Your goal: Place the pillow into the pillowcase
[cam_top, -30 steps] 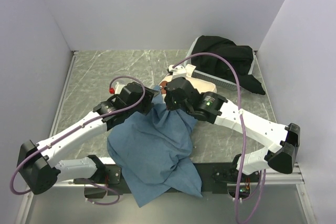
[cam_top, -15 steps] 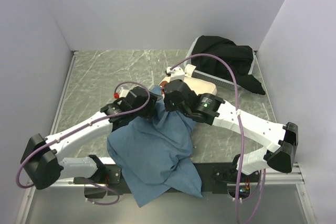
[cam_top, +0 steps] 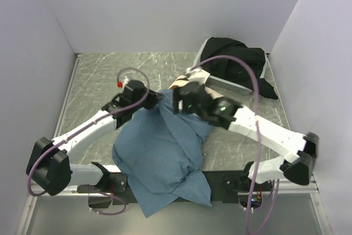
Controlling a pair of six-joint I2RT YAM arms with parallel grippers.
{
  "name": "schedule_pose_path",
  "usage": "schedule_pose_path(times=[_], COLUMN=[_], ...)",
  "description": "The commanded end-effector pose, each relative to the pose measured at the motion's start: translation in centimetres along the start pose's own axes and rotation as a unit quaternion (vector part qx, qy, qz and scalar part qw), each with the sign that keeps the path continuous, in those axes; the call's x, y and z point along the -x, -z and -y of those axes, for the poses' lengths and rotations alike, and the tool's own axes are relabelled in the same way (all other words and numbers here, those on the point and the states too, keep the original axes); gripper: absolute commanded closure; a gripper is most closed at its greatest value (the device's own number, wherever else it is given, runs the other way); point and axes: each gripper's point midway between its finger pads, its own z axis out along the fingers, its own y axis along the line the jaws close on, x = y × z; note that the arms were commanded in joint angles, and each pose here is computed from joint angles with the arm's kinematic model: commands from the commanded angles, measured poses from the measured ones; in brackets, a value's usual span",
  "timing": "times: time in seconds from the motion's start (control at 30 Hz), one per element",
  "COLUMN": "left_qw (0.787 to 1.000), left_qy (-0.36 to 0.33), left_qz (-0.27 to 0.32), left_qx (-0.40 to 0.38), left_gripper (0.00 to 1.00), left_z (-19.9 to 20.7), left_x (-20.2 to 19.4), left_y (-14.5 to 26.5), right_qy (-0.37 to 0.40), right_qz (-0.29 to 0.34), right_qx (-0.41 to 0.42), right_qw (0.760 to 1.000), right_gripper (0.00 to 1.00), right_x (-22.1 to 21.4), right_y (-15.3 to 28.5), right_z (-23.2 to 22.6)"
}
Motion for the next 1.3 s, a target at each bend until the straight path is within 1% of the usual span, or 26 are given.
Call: schedule_pose_path(times=[0.0, 0.03, 0.07, 0.1, 0.13, 0.17, 0.2, 0.23, 0.27, 0.33, 0.37, 0.43, 0.47, 0.53, 0.57, 0.6, 0.7, 0.73, 0.77, 0.87, 1.0, 1.03, 1.07, 1.17, 1.2, 1.27], left_qw=[0.978, 0.974, 0.965, 0.958, 0.954, 0.941, 0.929, 0.924, 0.904, 0.892, 0.874, 0.866, 0.851, 0.846, 0.834, 0.831, 0.807, 0.788, 0.782, 0.768, 0.770, 0.773, 0.768, 0.766, 0.758, 0.760], left_qy=[-0.163, -0.182, -0.223, -0.239, -0.252, -0.286, -0.307, -0.321, -0.355, -0.380, -0.404, -0.416, -0.430, -0.436, -0.444, -0.445, -0.449, -0.458, -0.457, -0.462, -0.465, -0.464, -0.469, -0.468, -0.472, -0.466], left_qz=[0.032, 0.028, 0.004, 0.012, -0.001, -0.020, -0.014, -0.019, -0.003, -0.031, -0.016, -0.032, -0.018, -0.030, -0.017, -0.012, -0.006, -0.014, -0.017, -0.020, -0.013, -0.018, -0.023, -0.035, -0.036, -0.048], left_qx=[-0.129, -0.130, -0.137, -0.159, -0.161, -0.178, -0.205, -0.207, -0.238, -0.245, -0.271, -0.277, -0.300, -0.307, -0.327, -0.334, -0.384, -0.411, -0.424, -0.444, -0.436, -0.432, -0.436, -0.440, -0.448, -0.451], left_gripper=[0.99, 0.99, 0.99, 0.99, 0.99, 0.99, 0.99, 0.99, 0.99, 0.99, 0.99, 0.99, 0.99, 0.99, 0.99, 0.99, 0.99, 0.99, 0.99, 0.99, 0.99, 0.99, 0.99, 0.99, 0.99, 0.99], left_z=[9.2, 9.7, 10.0, 12.5, 12.8, 13.6, 16.1, 16.7, 19.9, 20.9, 23.6, 24.5, 26.5, 27.2, 28.9, 29.5, 31.7, 32.4, 32.9, 33.6, 33.6, 33.3, 33.4, 33.2, 33.3, 33.2], left_x=[5.9, 6.4, 6.2, 7.4, 7.5, 7.2, 7.8, 8.2, 8.8, 8.6, 8.9, 8.6, 8.9, 9.0, 9.2, 9.6, 9.9, 9.5, 9.4, 9.8, 11.5, 11.9, 11.9, 12.2, 12.3, 12.1], left_y=[2.6, 2.3, 2.5, 3.4, 3.0, 3.4, 4.7, 4.5, 6.3, 6.7, 8.6, 8.9, 10.6, 10.6, 12.1, 12.4, 14.5, 15.4, 16.2, 17.0, 16.6, 15.6, 15.9, 15.4, 15.6, 15.5], right_qy=[-0.103, -0.124, -0.130, -0.136, -0.145, -0.144, -0.146, -0.148, -0.154, -0.162, -0.171, -0.174, -0.176, -0.177, -0.180, -0.182, -0.184, -0.183, -0.183, -0.183, -0.186, -0.191, -0.191, -0.206, -0.206, -0.205], right_qz=[0.077, 0.088, 0.097, 0.094, 0.098, 0.095, 0.092, 0.093, 0.095, 0.094, 0.095, 0.097, 0.096, 0.100, 0.099, 0.104, 0.106, 0.110, 0.115, 0.128, 0.153, 0.163, 0.183, 0.215, 0.219, 0.209], right_qx=[0.011, -0.006, -0.003, 0.003, -0.010, -0.014, -0.013, -0.013, -0.017, 0.012, 0.010, 0.023, 0.022, 0.033, 0.036, 0.039, 0.055, 0.057, 0.056, 0.046, 0.025, 0.016, 0.014, -0.019, -0.024, -0.018], right_qw=[0.992, 0.988, 0.987, 0.986, 0.984, 0.985, 0.985, 0.985, 0.983, 0.982, 0.981, 0.980, 0.980, 0.979, 0.978, 0.977, 0.976, 0.975, 0.975, 0.974, 0.970, 0.968, 0.964, 0.955, 0.953, 0.956], right_gripper=[0.12, 0.09, 0.09, 0.08, 0.07, 0.07, 0.06, 0.06, 0.05, 0.04, 0.04, 0.03, 0.03, 0.01, 0.01, 0.01, 0.01, 0.01, 0.01, 0.00, 0.00, 0.00, 0.00, 0.00, 0.00, 0.00], right_x=[5.8, 6.8, 7.3, 7.4, 7.9, 8.0, 8.2, 8.4, 8.8, 9.4, 9.7, 10.4, 10.5, 11.2, 11.4, 12.1, 13.1, 13.5, 13.9, 14.5, 15.0, 15.3, 15.9, 16.5, 16.5, 16.2], right_y=[4.1, 4.0, 4.6, 4.6, 4.5, 4.3, 4.3, 4.2, 4.0, 3.9, 3.6, 3.6, 3.4, 3.5, 3.3, 3.5, 3.7, 3.9, 4.1, 4.9, 7.2, 8.0, 9.6, 12.3, 12.6, 12.2], right_z=[5.4, 7.8, 8.6, 9.1, 10.5, 11.0, 11.3, 11.6, 12.5, 12.2, 12.7, 12.6, 12.7, 12.4, 12.4, 12.4, 11.9, 11.8, 11.8, 12.5, 13.6, 14.1, 14.2, 15.6, 15.9, 15.8])
